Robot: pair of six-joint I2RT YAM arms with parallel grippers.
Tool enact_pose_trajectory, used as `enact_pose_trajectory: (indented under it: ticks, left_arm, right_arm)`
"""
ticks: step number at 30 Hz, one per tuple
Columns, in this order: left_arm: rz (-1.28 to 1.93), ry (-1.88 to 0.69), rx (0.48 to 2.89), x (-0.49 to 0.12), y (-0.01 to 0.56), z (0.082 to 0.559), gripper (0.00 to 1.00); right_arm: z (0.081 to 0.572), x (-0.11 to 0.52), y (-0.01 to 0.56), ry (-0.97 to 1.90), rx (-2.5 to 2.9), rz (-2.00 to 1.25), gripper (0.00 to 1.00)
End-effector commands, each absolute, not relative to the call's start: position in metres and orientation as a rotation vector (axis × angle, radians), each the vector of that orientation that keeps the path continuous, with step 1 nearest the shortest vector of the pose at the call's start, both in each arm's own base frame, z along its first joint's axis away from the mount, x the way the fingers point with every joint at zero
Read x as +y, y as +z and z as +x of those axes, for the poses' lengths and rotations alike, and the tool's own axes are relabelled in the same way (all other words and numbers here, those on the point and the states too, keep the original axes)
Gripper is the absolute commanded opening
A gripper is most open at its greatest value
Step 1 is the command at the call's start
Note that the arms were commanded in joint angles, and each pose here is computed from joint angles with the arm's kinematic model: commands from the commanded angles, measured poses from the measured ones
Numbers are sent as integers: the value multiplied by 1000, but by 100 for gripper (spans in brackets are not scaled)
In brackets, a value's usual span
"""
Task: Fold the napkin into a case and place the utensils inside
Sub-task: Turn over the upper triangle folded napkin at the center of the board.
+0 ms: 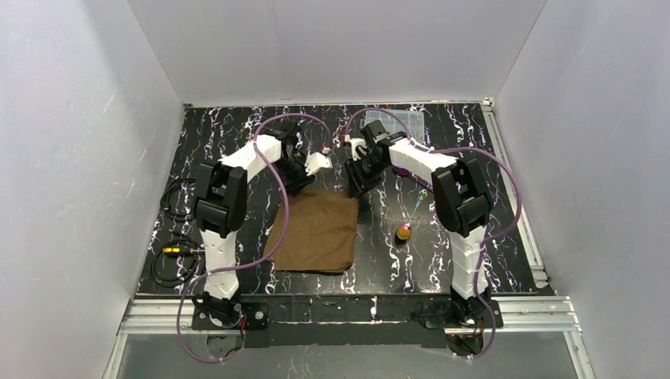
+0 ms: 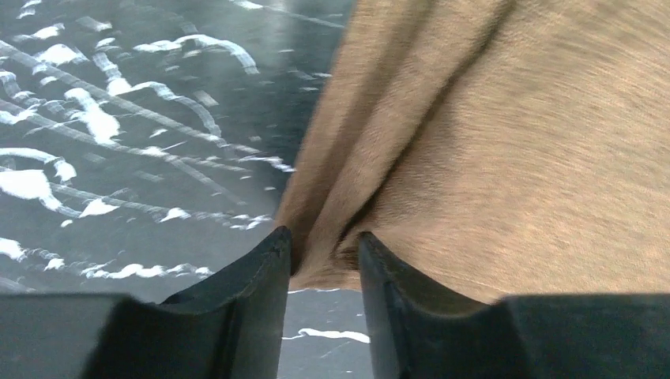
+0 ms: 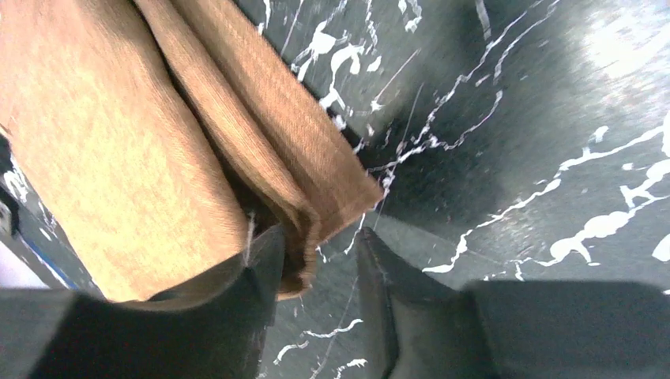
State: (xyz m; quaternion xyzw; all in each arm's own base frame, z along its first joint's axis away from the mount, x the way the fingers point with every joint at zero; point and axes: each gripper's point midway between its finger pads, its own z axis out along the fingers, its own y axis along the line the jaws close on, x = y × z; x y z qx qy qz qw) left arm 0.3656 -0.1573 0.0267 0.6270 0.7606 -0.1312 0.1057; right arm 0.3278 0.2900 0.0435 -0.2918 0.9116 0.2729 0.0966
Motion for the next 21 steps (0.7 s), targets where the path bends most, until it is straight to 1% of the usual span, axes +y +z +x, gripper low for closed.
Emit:
enact_pose_trajectory:
  ticks: [1,2,5,6,8,10,12,15,17,18,21]
  left_arm:
    - [1647,-142,2219,-140,71,411,53]
    - [1614,-144,2212,-139,80,412,60]
    - [1548,-165,2196,-135,106,414,64]
    - [1531,-174,2190,-134,113,414,71]
    - [1518,-222,2171,-135,127,409,73]
    - [1526,-312,2156,-140,133,396,71]
    - [1564,-399,2161,-145,123,379,68]
    - [1604,-486,2186,-147,103,360,58]
    - [1612,-524,2218,-147,89,355,48]
    - [1616,-532,2231,-147,84,354,46]
    - [1631,-532,2258,-146,70,360,41]
  right_arm:
    - [358,298,58,774,2592,-856,55]
    - [362,296,60,757,2583,-849,59]
    - [373,289,72,688,2551,-798,63]
    - [377,285,76,658,2542,-771,63]
    - [382,279,83,613,2526,-742,64]
    - [383,275,91,597,2486,-720,63]
    - [378,280,106,656,2414,-717,62]
    - [366,288,111,757,2358,-734,59]
    - [359,291,107,801,2359,-739,57]
    - [356,292,104,822,2362,-741,55]
    - [349,297,102,872,2348,-727,53]
